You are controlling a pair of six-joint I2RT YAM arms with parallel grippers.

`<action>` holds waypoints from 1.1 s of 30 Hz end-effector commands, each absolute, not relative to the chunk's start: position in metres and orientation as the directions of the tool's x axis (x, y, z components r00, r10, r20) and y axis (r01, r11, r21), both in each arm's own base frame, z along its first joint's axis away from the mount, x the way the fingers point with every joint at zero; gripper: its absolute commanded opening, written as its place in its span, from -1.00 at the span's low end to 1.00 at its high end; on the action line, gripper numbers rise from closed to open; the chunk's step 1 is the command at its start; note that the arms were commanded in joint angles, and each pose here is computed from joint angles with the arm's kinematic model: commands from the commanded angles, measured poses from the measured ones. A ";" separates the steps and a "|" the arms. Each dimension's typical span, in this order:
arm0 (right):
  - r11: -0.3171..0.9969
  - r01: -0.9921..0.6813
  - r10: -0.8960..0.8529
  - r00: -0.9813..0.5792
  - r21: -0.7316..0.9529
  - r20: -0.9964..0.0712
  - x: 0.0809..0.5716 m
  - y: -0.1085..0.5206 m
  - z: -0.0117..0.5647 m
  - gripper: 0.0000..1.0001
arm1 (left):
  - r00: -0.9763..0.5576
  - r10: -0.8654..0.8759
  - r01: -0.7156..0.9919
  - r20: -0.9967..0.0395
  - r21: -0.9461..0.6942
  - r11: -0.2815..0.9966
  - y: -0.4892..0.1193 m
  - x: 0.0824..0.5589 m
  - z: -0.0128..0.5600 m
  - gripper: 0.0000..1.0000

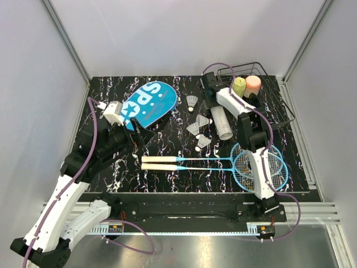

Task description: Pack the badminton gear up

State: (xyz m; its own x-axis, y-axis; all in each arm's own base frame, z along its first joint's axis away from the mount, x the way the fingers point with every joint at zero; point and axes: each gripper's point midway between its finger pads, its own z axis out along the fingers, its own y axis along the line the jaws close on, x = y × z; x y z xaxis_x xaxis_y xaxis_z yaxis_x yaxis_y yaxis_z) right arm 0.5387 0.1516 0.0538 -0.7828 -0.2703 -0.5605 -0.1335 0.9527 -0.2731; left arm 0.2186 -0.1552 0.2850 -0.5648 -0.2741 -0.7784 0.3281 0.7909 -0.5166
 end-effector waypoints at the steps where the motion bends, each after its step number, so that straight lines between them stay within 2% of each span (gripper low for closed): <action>1: 0.966 -0.119 -0.242 -0.734 -0.230 -0.635 0.556 0.162 0.080 0.24 | -0.544 -0.301 0.378 -0.783 -0.549 0.745 -0.167 0.224 0.310 0.98; 5: 0.985 -0.090 -0.169 -0.713 -0.150 -0.680 0.552 0.169 0.116 0.10 | -0.561 -0.288 0.388 -0.776 -0.554 0.737 -0.177 0.238 0.317 0.98; 7: 0.990 -0.128 -0.137 -0.704 -0.065 -0.697 0.543 0.182 0.141 0.09 | -0.571 -0.279 0.400 -0.772 -0.559 0.727 -0.182 0.242 0.325 0.98; 12: 0.975 -0.166 -0.025 -0.745 0.149 -0.667 0.510 0.209 0.168 -0.12 | -0.596 -0.290 0.384 -0.749 -0.583 0.716 -0.196 0.266 0.344 0.98; 15: 0.957 -0.170 0.030 -0.747 0.235 -0.664 0.494 0.216 0.178 -0.13 | -0.613 -0.329 0.361 -0.718 -0.626 0.691 -0.203 0.283 0.350 0.98; 19: 0.912 -0.193 0.121 -0.718 0.363 -0.685 0.470 0.227 0.212 -0.11 | -0.689 -0.366 0.357 -0.626 -0.732 0.580 -0.220 0.301 0.343 0.98; 20: 0.900 -0.149 0.173 -0.741 0.410 -0.649 0.461 0.227 0.203 -0.10 | -0.703 -0.365 0.354 -0.610 -0.745 0.565 -0.223 0.304 0.338 0.98; 22: 0.818 -0.221 0.242 -0.704 0.531 -0.667 0.451 0.246 0.237 -0.10 | -0.736 -0.321 0.397 -0.596 -0.765 0.508 -0.238 0.307 0.329 0.97; 23: 0.771 -0.173 0.304 -0.746 0.613 -0.593 0.438 0.253 0.224 -0.10 | -0.747 -0.305 0.407 -0.591 -0.770 0.492 -0.243 0.307 0.324 0.97; 24: 0.666 -0.269 0.343 -0.718 0.696 -0.606 0.433 0.271 0.257 -0.10 | -0.743 -0.292 0.437 -0.602 -0.767 0.470 -0.249 0.308 0.324 0.97; 25: 0.599 -0.286 0.381 -0.719 0.748 -0.581 0.428 0.278 0.267 -0.10 | -0.761 -0.255 0.445 -0.596 -0.767 0.462 -0.256 0.307 0.312 0.97; 26: 0.515 -0.184 0.451 -0.772 0.837 -0.448 0.415 0.283 0.248 -0.11 | -0.768 -0.239 0.450 -0.595 -0.765 0.461 -0.260 0.306 0.306 0.97; 27: 0.396 -0.316 0.511 -0.704 0.862 -0.493 0.415 0.290 0.292 -0.13 | -0.768 -0.224 0.462 -0.600 -0.762 0.455 -0.263 0.304 0.303 0.97; 29: 0.258 -0.308 0.595 -0.696 0.916 -0.402 0.406 0.292 0.302 -0.14 | -0.777 -0.169 0.491 -0.606 -0.752 0.440 -0.273 0.295 0.293 0.97; 33: 0.169 -0.302 0.644 -0.686 0.938 -0.337 0.396 0.291 0.321 -0.13 | -0.775 -0.122 0.505 -0.620 -0.724 0.469 -0.278 0.286 0.272 0.98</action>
State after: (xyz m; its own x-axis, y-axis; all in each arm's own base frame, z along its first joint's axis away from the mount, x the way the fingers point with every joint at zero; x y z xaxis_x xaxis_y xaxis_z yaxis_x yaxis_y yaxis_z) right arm 0.4061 0.2739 0.2009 -0.7537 0.5309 -0.3874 -0.0901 0.5003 0.8611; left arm 0.2958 -0.2667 0.2569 -0.8333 -0.1766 -0.5239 0.3685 0.5291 -0.7644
